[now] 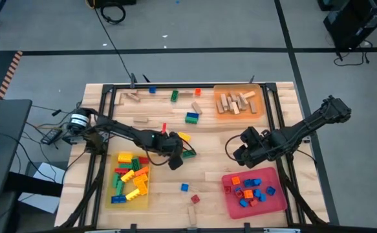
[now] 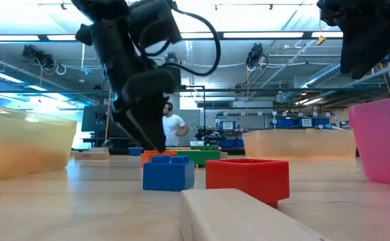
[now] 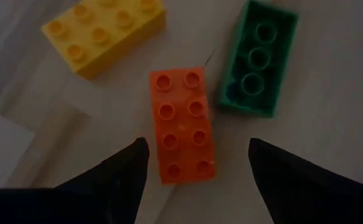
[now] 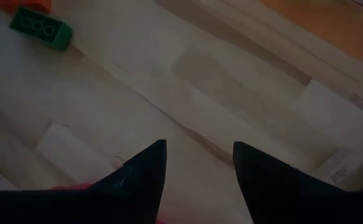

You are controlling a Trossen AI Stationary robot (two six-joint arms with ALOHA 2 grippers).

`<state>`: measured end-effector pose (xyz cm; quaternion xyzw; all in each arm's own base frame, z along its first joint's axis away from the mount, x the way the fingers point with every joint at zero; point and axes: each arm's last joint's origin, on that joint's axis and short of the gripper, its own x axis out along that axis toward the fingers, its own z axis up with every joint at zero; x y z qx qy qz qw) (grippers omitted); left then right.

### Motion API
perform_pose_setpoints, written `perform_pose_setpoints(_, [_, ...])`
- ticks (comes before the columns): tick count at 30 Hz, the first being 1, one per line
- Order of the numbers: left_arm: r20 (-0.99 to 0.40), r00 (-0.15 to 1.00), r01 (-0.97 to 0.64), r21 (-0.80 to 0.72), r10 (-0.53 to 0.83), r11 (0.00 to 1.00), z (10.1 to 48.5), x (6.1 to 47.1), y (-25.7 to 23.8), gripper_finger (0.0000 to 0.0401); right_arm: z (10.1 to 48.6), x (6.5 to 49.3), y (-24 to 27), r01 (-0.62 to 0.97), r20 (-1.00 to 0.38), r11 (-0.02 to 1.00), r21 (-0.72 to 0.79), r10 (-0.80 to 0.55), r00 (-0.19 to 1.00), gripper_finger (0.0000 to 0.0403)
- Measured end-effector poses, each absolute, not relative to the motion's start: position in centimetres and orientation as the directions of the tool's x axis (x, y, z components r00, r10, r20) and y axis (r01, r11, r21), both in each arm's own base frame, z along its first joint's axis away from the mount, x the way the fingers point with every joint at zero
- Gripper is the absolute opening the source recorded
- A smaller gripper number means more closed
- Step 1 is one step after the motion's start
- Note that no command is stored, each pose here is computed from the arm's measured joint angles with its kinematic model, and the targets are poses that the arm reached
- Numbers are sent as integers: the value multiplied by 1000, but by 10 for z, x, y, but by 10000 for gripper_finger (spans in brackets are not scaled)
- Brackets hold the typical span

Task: Sort blocks by size
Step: Put the large orange game piece into the yellow bin

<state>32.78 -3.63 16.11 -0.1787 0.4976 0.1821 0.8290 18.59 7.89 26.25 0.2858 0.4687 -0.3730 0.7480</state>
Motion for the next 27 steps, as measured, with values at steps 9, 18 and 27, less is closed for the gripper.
perform_pose_setpoints(9, [-916, 368, -441, -20, 161, 897, 133, 333, -37, 275, 263, 188, 80, 824, -910, 556, 107, -280, 307, 197])
perform_pose_setpoints(18, [-902, 402, -438, -40, 156, 898, 132, 337, -37, 147, 263, 190, 80, 824, -905, 554, 119, -282, 320, 196])
perform_pose_setpoints(27, [-920, 363, -486, -52, 147, 873, 151, 335, -43, 145, 264, 190, 80, 821, -896, 559, 112, -300, 327, 196])
